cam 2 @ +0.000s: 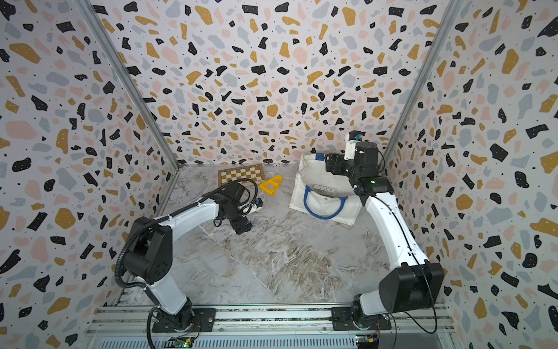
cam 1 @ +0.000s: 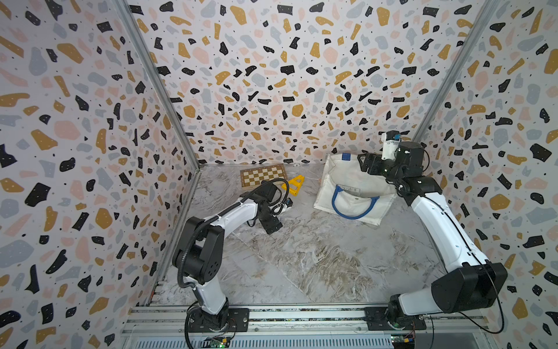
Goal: Put the compass set into the canvas bag
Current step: Pick up the compass set at the center of the board.
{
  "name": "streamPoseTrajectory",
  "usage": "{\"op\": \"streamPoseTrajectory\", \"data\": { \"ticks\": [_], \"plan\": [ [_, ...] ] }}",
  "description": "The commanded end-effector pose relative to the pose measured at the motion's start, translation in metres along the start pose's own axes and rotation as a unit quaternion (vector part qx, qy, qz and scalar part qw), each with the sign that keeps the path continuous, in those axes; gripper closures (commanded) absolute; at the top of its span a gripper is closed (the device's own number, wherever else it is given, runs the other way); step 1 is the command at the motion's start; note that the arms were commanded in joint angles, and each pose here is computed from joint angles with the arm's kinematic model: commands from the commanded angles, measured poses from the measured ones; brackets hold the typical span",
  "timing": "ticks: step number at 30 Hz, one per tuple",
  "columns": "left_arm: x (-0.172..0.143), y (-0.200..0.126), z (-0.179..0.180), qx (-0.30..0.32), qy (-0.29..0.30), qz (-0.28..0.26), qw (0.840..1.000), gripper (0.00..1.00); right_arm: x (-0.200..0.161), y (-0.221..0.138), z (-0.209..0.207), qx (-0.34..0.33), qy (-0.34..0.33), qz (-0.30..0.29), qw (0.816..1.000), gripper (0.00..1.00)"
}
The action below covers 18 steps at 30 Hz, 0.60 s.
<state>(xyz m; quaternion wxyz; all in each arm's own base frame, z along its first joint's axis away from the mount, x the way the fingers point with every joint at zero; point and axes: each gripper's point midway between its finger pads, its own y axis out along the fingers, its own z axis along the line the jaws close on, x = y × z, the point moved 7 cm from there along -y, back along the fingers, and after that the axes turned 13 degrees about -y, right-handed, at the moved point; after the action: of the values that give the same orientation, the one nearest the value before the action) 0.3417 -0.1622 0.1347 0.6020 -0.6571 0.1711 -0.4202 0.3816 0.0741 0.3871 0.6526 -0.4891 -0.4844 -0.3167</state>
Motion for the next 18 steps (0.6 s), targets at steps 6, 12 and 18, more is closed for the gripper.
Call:
{"op": "streamPoseTrajectory", "data": {
  "ticks": [6, 12, 18],
  "plan": [
    [0.016, 0.014, 0.023, -0.002, 0.034, -0.005, 0.999, 0.09, -0.004, -0.003, 0.003, 0.025, 0.002, 0.000, 1.000, 0.18],
    [0.009, 0.031, 0.034, -0.029, 0.030, 0.033, 0.999, 0.10, -0.006, 0.000, 0.007, 0.040, 0.006, 0.002, 0.999, 0.18],
    [-0.001, 0.048, 0.039, -0.034, 0.030, 0.066, 0.997, 0.12, -0.008, 0.004, 0.013, 0.051, 0.006, 0.003, 0.999, 0.17]
  ]
}}
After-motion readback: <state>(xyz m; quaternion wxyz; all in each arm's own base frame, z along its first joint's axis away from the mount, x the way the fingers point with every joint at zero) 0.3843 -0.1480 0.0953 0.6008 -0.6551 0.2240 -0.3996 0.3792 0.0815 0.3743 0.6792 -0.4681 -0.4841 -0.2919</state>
